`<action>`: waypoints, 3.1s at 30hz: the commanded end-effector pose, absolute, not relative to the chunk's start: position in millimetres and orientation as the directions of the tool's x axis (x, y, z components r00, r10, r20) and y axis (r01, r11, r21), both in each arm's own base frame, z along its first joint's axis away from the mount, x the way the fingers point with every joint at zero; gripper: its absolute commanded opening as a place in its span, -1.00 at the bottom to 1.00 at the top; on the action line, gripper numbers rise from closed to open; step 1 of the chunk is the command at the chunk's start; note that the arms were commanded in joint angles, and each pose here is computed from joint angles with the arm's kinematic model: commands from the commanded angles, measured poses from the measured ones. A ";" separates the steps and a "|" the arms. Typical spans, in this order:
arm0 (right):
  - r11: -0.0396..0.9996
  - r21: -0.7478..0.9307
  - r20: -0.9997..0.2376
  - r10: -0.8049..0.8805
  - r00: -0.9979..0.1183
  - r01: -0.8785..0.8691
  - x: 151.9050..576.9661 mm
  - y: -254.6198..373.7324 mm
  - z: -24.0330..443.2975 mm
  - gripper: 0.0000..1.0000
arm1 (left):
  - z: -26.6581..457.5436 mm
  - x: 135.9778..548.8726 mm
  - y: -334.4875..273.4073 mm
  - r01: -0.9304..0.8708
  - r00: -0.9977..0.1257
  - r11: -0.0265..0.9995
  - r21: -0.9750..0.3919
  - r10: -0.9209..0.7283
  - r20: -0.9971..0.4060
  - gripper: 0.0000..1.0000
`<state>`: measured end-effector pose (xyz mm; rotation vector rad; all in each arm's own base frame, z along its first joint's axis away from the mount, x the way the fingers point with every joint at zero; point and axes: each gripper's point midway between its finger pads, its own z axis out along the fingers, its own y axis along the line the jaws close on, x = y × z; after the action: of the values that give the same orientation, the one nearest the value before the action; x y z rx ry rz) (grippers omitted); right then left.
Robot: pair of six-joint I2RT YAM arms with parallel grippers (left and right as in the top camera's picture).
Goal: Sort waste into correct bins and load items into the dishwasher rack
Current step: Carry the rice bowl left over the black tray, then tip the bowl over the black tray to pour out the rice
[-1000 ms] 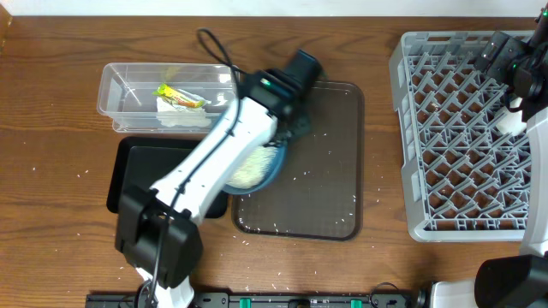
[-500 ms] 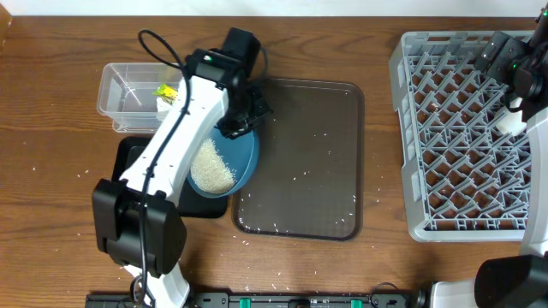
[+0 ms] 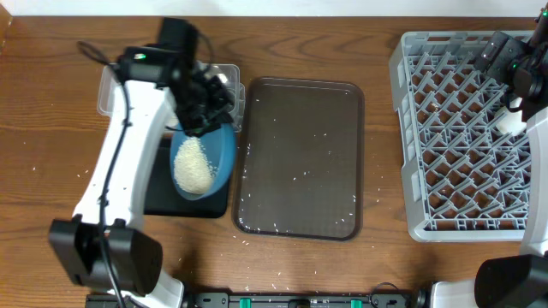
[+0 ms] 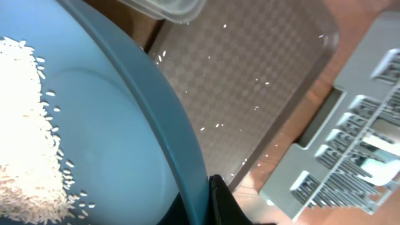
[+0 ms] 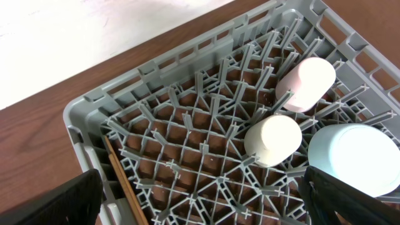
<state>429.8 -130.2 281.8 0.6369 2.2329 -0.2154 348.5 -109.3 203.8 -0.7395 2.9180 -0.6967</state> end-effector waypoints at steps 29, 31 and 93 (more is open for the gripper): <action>0.860 0.040 -0.753 0.360 -0.550 0.509 431.1 -131.6 292.1 0.99 | 219.5 347.7 -81.2 -0.293 -0.931 0.433 -0.852 -0.332 0.151 -0.88; 0.860 0.040 -0.753 0.361 -0.551 0.509 431.1 -131.6 291.9 0.99 | 221.8 349.0 -74.7 -0.303 -0.923 0.411 -0.860 -0.350 0.159 -0.88; 0.860 0.040 -0.753 0.361 -0.551 0.509 431.1 -131.6 291.9 0.99 | 246.5 316.2 45.8 -0.193 -0.799 0.123 -0.973 -0.596 0.083 -0.88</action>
<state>429.7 -130.2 281.7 0.6370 2.2333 -0.2155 313.8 43.4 240.3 -0.8404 2.1113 -1.7485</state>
